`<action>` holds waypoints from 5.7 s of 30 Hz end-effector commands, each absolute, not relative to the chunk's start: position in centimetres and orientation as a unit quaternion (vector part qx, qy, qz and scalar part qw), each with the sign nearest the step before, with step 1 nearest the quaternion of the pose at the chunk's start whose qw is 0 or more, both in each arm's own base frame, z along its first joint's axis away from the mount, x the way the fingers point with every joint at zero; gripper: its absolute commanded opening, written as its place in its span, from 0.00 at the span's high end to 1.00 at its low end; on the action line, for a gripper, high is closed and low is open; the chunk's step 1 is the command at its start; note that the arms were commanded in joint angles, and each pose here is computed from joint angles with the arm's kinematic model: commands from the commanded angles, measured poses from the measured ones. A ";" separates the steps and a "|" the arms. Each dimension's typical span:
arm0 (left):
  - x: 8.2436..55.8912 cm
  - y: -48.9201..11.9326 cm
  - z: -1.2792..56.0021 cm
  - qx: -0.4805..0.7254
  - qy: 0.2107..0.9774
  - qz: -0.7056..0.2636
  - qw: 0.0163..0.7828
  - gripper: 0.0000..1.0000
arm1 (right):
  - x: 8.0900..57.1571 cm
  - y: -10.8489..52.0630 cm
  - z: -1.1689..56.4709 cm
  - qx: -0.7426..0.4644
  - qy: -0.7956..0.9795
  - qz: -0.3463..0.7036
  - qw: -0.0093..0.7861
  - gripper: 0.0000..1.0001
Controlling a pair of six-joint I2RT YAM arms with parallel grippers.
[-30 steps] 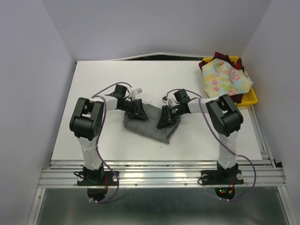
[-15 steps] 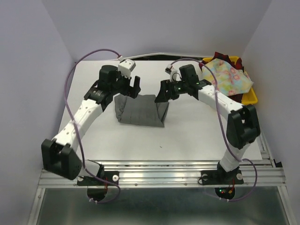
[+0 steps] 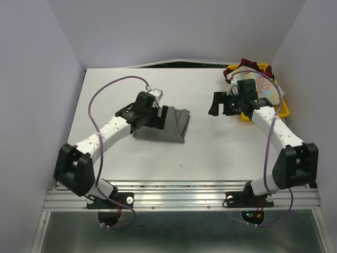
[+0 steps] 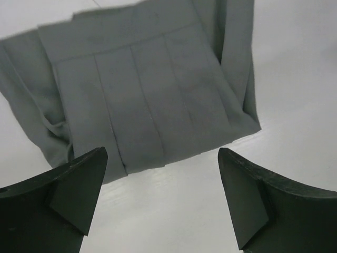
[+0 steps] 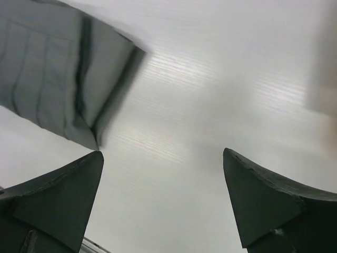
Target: Fold and stack the skirts
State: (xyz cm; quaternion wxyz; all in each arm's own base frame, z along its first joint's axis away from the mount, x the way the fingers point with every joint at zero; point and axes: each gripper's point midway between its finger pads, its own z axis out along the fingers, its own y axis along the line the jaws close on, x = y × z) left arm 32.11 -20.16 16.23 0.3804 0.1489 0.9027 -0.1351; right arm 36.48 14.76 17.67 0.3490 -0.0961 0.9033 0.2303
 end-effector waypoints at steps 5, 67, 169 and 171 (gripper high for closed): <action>34.7 -21.9 11.3 0.096 0.932 -0.103 0.334 0.01 | 35.4 10.1 18.5 -0.068 0.905 0.181 0.378 0.00; 39.7 -6.4 39.2 0.204 0.797 0.002 0.569 0.01 | 39.3 5.4 27.4 -0.085 0.881 0.103 0.455 0.00; 26.2 -12.6 8.6 0.433 0.862 -0.109 0.238 0.26 | 24.8 16.8 7.3 -0.231 0.937 0.254 0.062 0.37; 26.3 -13.0 7.8 0.433 0.864 -0.121 0.228 0.26 | 24.4 17.3 6.4 -0.219 0.937 0.268 0.042 0.34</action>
